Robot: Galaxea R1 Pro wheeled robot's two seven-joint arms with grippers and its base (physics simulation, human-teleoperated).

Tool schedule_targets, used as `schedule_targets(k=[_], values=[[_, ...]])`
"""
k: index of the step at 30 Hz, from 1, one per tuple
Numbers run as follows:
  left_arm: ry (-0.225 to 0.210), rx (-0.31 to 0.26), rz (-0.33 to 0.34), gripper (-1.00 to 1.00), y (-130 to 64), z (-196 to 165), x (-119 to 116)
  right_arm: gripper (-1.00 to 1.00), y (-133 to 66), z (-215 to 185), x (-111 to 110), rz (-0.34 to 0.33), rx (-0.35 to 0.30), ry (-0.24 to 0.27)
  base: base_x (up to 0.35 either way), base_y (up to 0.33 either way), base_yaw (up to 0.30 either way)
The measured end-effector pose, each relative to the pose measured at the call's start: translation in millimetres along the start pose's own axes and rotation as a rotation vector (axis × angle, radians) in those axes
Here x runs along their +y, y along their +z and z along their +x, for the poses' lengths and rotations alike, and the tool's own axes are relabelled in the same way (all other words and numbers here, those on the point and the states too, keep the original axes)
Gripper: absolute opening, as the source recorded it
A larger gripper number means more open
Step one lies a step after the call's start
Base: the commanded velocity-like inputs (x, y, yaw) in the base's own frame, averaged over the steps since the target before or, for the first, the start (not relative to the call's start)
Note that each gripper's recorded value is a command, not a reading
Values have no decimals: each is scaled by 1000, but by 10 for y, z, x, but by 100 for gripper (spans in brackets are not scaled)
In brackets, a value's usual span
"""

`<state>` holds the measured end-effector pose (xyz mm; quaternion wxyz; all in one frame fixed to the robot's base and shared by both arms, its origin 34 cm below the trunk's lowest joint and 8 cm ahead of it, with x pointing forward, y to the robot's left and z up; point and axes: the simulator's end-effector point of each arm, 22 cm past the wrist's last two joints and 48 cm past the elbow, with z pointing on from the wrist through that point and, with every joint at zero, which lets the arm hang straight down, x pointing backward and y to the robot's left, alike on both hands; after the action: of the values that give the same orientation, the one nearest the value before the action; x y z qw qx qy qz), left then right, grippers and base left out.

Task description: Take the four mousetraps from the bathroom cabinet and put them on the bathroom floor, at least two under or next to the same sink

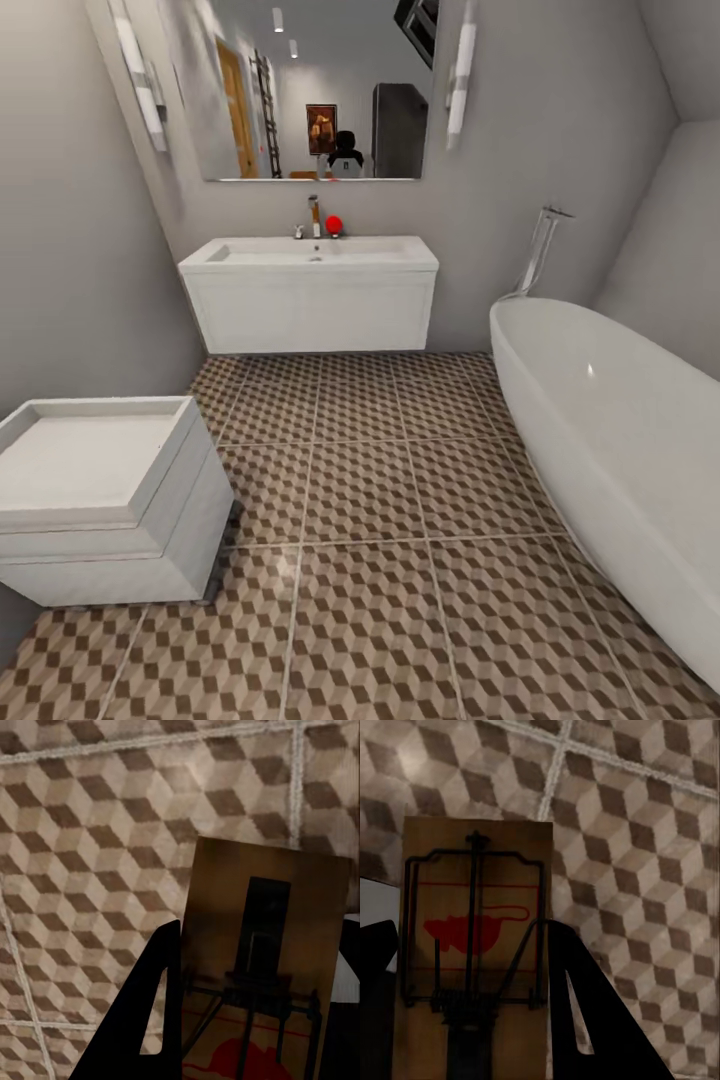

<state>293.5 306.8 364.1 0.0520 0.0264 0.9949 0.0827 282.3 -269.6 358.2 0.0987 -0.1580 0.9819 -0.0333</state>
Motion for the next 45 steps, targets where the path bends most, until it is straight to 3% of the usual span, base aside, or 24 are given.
schedule_targets(k=[45], values=[[0,3,-16,-100,12,12,136,-100,-1,-3,32,-3,2,4,335,0,0]])
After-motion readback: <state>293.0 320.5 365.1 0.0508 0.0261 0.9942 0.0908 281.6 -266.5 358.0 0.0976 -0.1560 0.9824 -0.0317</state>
